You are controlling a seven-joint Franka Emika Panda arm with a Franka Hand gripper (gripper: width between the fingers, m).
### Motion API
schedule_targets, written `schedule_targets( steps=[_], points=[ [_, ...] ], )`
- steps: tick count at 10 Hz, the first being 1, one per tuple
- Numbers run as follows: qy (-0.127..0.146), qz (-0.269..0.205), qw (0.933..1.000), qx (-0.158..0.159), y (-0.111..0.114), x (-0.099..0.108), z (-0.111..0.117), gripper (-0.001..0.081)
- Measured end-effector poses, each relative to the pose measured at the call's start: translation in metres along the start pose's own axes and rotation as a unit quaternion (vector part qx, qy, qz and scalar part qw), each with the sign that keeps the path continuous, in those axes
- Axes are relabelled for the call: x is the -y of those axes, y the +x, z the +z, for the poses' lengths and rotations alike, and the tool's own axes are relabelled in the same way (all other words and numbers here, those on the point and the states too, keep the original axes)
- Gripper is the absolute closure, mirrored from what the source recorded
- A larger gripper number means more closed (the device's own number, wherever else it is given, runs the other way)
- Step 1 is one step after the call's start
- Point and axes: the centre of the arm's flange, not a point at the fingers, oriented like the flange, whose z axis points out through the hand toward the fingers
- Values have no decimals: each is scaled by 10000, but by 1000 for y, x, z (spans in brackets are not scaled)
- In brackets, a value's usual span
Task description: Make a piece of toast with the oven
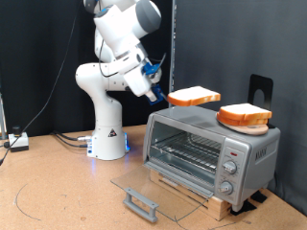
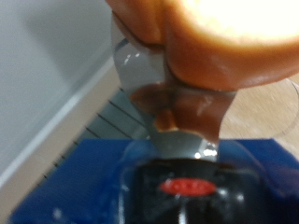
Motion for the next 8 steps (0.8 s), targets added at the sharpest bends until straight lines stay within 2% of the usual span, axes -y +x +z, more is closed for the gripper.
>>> schedule_targets(
  steps=[2,4,6,8],
  points=[
    [-37,111,9998,-131,-10,-24,-14,410],
    [33,119,9998,-144,-13,-30,-18,410],
    [-47,-353,9991,-236,-12,-38,-19,410],
    [-61,-694,9975,-96,-14,-63,-14,410]
  ],
)
